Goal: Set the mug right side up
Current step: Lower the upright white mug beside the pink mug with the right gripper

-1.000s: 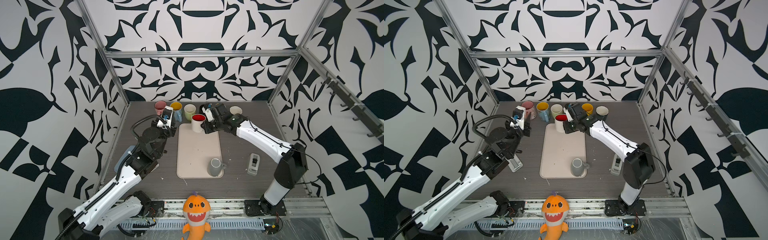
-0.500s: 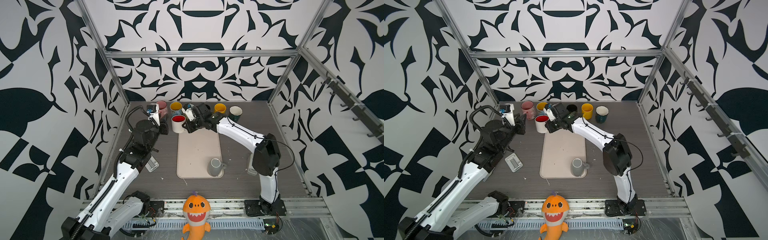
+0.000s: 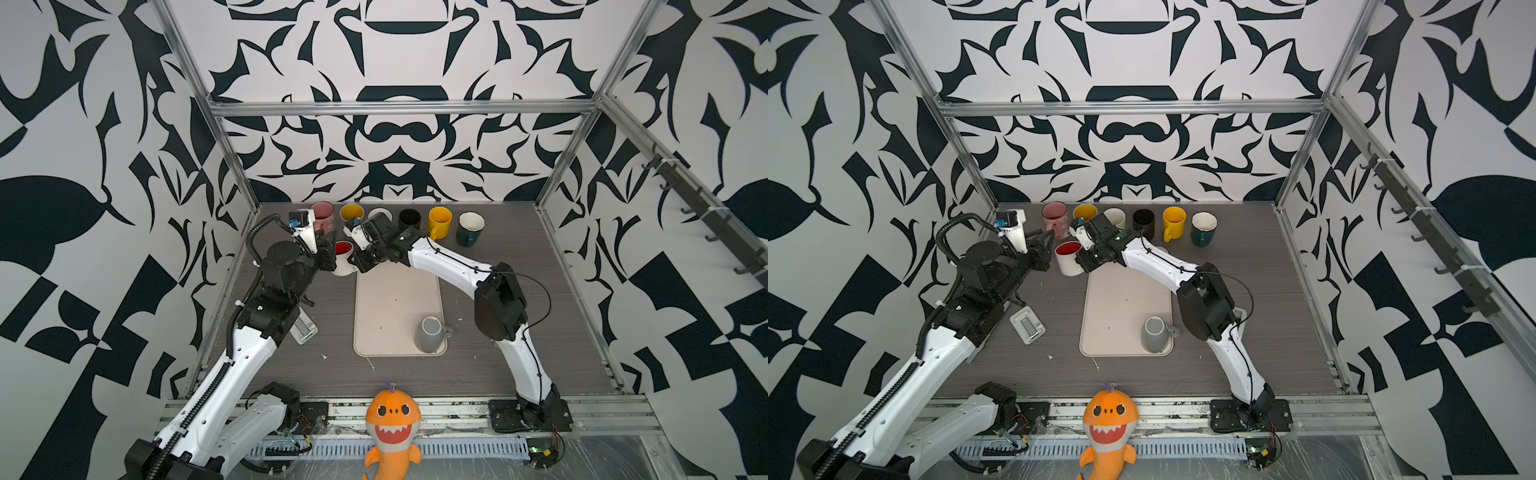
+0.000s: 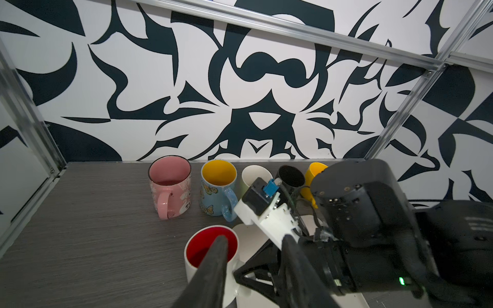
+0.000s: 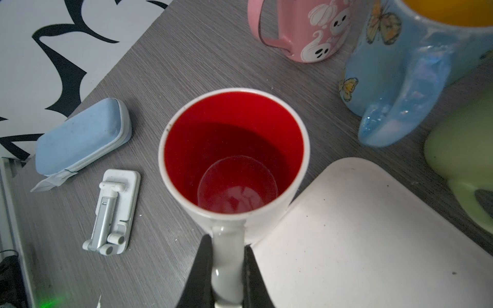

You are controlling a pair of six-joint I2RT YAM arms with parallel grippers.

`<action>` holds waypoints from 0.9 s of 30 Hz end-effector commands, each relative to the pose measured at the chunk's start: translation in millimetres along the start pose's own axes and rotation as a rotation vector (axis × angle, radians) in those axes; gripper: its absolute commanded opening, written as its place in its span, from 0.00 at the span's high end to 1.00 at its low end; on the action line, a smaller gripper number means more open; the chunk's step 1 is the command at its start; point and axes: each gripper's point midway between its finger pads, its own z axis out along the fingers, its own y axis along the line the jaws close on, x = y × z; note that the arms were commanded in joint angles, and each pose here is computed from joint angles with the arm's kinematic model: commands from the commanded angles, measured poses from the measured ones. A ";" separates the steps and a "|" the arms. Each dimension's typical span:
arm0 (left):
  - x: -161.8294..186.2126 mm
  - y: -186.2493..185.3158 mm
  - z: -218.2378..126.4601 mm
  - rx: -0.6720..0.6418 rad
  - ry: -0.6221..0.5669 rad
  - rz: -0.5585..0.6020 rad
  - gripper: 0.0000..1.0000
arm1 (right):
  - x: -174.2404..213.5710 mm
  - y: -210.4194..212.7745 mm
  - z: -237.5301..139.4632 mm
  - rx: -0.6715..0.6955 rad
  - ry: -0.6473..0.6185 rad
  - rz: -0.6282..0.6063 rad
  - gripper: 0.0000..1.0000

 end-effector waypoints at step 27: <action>6.6 4.0 -0.1 0.005 -0.020 -0.025 0.63 | -48.3 8.5 24.9 -0.008 -0.168 -0.096 1.00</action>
